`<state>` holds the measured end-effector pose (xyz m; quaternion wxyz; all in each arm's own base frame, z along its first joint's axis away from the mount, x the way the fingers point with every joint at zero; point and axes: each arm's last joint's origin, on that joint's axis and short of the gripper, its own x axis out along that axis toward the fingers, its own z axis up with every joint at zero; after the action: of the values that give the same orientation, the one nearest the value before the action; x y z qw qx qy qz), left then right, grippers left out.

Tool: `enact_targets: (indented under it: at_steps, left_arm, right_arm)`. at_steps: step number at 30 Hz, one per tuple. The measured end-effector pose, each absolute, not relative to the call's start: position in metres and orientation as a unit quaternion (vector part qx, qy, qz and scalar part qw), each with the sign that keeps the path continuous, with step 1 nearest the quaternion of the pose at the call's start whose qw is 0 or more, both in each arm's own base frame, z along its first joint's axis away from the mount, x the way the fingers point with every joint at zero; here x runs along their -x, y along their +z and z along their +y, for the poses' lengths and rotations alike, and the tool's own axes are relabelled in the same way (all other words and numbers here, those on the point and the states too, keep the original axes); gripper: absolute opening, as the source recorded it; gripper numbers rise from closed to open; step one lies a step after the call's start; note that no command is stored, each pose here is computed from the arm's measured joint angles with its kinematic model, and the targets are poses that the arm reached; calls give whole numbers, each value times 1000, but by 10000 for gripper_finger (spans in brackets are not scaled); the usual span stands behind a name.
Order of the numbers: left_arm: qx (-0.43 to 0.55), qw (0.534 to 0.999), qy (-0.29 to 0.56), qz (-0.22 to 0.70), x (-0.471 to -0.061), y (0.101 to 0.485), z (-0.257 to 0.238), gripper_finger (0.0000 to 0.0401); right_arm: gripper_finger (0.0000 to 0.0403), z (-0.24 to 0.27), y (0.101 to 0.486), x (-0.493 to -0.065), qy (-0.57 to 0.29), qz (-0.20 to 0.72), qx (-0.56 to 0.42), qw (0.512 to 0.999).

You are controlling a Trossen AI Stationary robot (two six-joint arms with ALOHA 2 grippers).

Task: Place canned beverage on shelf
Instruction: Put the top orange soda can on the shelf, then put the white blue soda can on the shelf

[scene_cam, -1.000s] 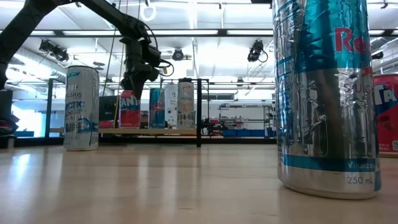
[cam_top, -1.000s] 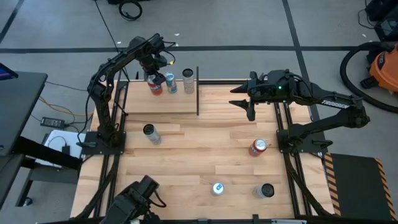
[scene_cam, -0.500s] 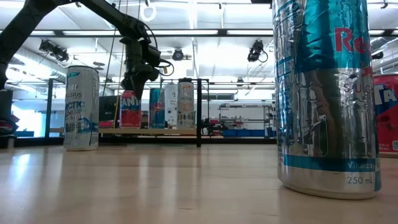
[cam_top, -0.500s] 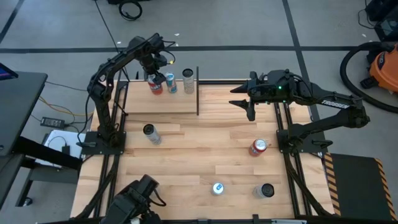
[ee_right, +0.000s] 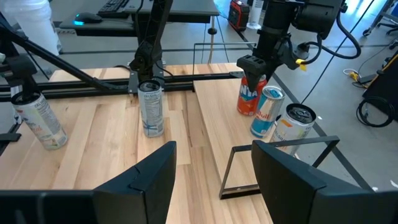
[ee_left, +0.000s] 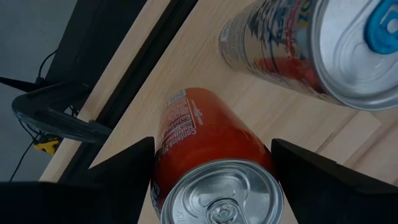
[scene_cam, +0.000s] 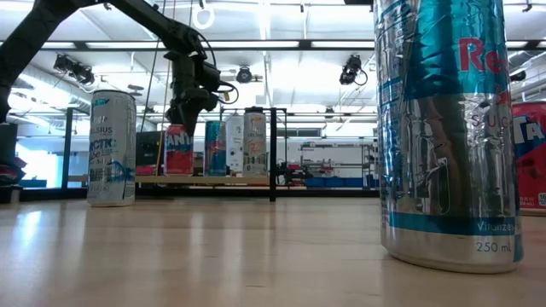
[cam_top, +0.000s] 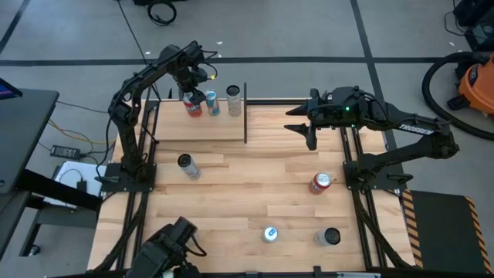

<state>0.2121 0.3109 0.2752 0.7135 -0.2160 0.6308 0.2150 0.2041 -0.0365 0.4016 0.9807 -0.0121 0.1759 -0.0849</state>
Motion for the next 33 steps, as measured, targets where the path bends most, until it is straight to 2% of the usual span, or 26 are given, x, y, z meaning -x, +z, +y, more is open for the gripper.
enact_targets:
  at_steps: [5, 10, 13, 21, 33]
  left_arm:
    - [217, 713, 216, 631, -212, 275, 311, 327]
    - [215, 714, 216, 630, -212, 276, 311, 381]
    - [216, 714, 216, 630, -212, 276, 311, 397]
    - [223, 708, 210, 636, -210, 280, 309, 398]
    - [236, 722, 251, 600, -208, 337, 304, 398]
  right_arm:
    - [217, -37, 402, -204, -85, 176, 12, 981]
    - [217, -37, 402, -204, -85, 176, 12, 981]
    - [217, -37, 402, -204, -85, 176, 12, 981]
    - [217, -37, 402, -204, -85, 176, 12, 981]
    - [217, -37, 402, -204, -85, 176, 12, 981]
